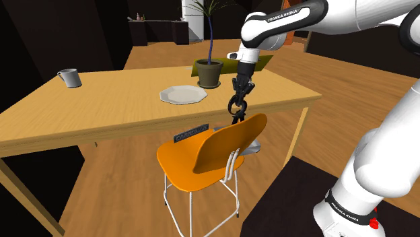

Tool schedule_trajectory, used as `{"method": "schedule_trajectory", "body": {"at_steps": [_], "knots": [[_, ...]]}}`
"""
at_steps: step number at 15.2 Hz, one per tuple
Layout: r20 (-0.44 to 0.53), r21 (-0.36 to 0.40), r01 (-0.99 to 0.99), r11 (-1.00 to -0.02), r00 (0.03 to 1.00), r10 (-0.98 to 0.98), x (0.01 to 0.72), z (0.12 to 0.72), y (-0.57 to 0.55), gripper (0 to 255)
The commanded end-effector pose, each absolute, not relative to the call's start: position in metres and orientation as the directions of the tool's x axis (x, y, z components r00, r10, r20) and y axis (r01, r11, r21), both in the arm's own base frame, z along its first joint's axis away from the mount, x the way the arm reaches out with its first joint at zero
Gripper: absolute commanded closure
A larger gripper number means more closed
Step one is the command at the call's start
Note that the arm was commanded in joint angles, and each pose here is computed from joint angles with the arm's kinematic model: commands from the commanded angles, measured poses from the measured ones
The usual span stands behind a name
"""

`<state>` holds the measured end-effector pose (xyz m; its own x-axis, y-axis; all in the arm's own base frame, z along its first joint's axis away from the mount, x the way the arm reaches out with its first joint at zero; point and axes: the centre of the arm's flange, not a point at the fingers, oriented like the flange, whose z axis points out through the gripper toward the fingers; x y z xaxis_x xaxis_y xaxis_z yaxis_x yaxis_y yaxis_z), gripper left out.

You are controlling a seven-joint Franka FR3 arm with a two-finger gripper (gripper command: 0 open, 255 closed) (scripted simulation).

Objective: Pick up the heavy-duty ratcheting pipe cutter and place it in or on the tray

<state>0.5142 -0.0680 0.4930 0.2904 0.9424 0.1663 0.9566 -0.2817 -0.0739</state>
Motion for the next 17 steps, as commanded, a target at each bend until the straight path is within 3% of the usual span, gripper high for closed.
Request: {"method": "schedule_trajectory", "body": {"at_steps": [1,5,6,11,17], "knots": [[0.166,-0.073,0.957,-0.282,0.29,0.942,0.514,0.492,-0.068,255],[0.166,-0.073,0.957,-0.282,0.29,0.942,0.514,0.492,-0.068,255],[0.166,-0.073,0.957,-0.282,0.29,0.942,0.514,0.492,-0.068,0],[0.166,-0.073,0.957,-0.282,0.29,0.942,0.514,0.492,-0.068,0],[0.166,-0.073,0.957,-0.282,0.29,0.942,0.515,0.542,-0.077,0]]}}
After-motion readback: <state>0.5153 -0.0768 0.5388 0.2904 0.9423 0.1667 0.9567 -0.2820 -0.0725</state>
